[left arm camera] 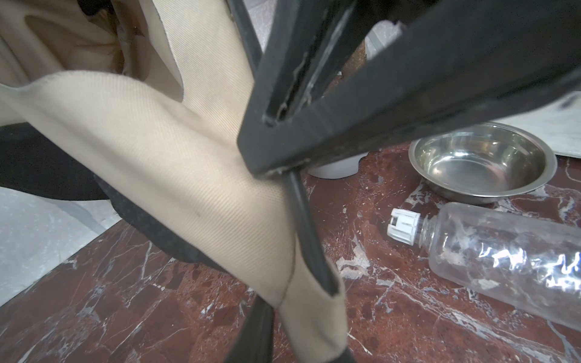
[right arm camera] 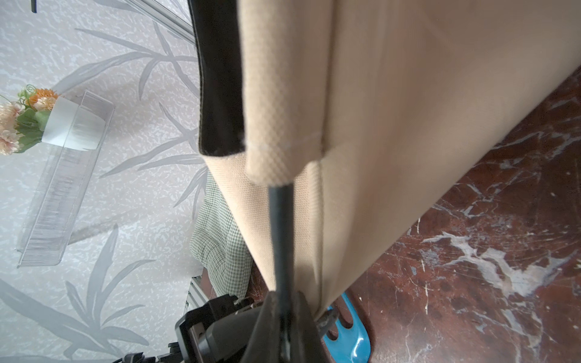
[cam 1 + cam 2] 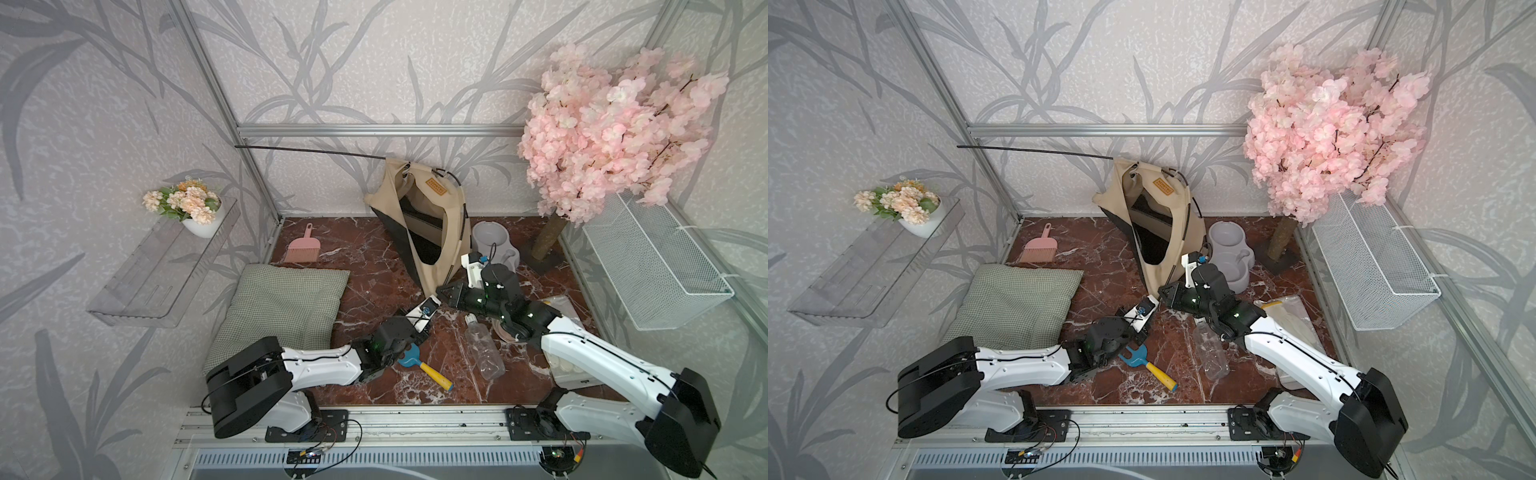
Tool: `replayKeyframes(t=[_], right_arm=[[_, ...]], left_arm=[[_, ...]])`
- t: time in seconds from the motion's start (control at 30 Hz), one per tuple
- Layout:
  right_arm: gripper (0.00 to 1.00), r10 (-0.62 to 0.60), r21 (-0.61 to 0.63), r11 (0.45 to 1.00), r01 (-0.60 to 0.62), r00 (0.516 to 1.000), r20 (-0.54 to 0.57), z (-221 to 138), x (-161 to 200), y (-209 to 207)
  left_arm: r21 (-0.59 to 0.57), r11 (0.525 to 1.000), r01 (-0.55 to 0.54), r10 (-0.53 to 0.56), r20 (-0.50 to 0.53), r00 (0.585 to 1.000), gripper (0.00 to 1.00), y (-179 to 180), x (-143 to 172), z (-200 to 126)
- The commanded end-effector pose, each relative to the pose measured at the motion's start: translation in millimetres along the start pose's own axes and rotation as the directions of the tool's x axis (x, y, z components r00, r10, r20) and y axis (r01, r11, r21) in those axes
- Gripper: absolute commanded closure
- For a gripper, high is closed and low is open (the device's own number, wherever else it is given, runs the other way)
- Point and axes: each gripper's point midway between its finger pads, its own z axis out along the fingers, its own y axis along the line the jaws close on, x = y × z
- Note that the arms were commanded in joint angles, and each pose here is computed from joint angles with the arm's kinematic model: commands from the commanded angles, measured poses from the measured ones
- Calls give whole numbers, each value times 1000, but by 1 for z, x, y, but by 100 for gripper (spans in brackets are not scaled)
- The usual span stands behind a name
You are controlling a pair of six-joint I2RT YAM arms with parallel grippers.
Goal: Install the tent frame in the tent.
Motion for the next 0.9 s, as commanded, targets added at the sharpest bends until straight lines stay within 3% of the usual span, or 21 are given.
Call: replayKeyframes(t=[0.0, 0.3, 0.4, 0.77, 0.87], right_arm=[[100, 7, 0, 1000, -7, 999, 37, 0, -8, 0], [100, -20, 69, 998, 11, 992, 122, 7, -21, -14], [100, -84, 108, 992, 68, 986, 142, 11, -16, -17], [100, -17, 94, 995, 17, 1000, 2, -1, 43, -39], [91, -6, 102, 995, 8, 1000, -20, -9, 43, -44]], left_arm=[[28, 1000, 2, -4, 40, 999, 89, -2, -17, -1], [178, 981, 75, -83, 37, 996, 97, -27, -23, -8], [198, 976, 89, -100, 47, 994, 98, -31, -30, -8], [176, 972, 157, -167, 44, 985, 97, -30, -31, 5], [173, 956, 235, -243, 22, 970, 98, -33, -14, 2]])
